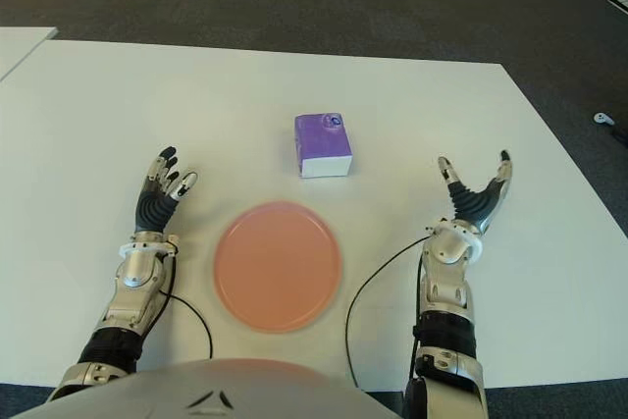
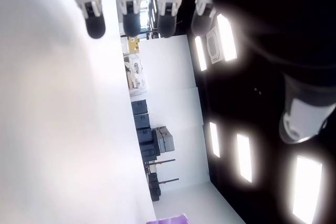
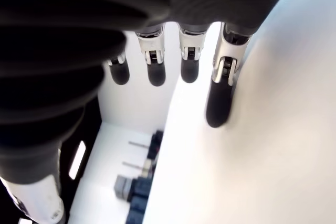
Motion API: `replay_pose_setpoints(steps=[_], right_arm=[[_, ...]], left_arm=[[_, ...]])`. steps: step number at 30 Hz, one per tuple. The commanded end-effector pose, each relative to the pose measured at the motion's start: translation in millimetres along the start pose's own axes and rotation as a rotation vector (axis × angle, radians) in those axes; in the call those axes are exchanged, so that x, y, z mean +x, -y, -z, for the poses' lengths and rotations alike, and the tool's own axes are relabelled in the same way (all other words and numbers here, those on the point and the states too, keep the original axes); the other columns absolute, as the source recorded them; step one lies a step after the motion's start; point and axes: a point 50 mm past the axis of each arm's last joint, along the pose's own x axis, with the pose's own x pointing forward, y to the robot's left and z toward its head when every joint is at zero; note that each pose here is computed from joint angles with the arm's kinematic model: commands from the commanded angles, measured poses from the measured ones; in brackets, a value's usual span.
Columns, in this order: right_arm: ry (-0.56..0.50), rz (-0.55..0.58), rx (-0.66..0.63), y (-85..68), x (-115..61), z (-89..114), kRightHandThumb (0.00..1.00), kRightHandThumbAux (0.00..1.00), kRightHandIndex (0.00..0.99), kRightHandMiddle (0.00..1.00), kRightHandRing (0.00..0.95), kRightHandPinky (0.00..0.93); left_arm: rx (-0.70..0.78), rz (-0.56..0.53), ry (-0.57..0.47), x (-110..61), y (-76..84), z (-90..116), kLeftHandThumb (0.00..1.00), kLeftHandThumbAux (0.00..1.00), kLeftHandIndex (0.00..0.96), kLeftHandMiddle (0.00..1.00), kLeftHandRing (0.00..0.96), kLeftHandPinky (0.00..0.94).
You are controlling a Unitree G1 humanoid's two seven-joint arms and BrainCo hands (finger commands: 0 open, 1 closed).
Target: Put the tissue paper into the plate.
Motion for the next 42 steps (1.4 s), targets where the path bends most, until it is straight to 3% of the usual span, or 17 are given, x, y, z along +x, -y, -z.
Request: replay_pose_setpoints(steps=[1,9,14,22,30,36,42], right_arm=[[0.027,-0.046,0.018,-6.7,3.5,-6.3,0.199,0.660,0.000,0.000,0.000,0.000],[0.220,-0.196,0.025,-26.2,25.4,-53.2,0.209,0.686,0.000,0.000,0.000,0.000],[0.355,-0.284,-0.032,-29.9,30.6,-72.0,0.195,0.691,0.007,0.000,0.000,0.000],[0.603,-0.474,-0.291,-39.7,42.9,-123.1,0.235,0.604,0.004,0.000,0.000,0.000],[0.731,-0.652,-0.527,-59.1,46.7,-129.8,0.237,0.509,0.000,0.000,0.000,0.000],[0.831,-0.773,-0.701,-81.8,52.2,-133.8,0.262,0.451,0.000,0.000,0.000,0.011],[0.907,-0.863,-0.809,-124.0,42.4,-122.0,0.285,0.423,0.000,0.000,0.000,0.002]], left_arm=[[0.014,-0.005,-0.088,-11.0,0.8,15.3,0.000,0.485,0.000,0.000,0.000,0.000],[0.012,-0.008,-0.089,-10.3,1.1,16.5,0.000,0.480,0.000,0.000,0.000,0.000],[0.010,-0.005,-0.090,-9.3,1.1,17.5,0.000,0.480,0.000,0.000,0.000,0.000],[0.015,-0.003,-0.087,-9.3,1.5,18.2,0.000,0.478,0.000,0.000,0.000,0.000],[0.011,-0.007,-0.087,-9.1,2.4,19.0,0.000,0.489,0.000,0.000,0.000,0.000],[0.014,-0.008,-0.085,-8.6,3.7,18.1,0.000,0.494,0.000,0.000,0.000,0.000],[0.013,-0.012,-0.080,-9.0,4.8,16.5,0.000,0.495,0.000,0.000,0.000,0.000]])
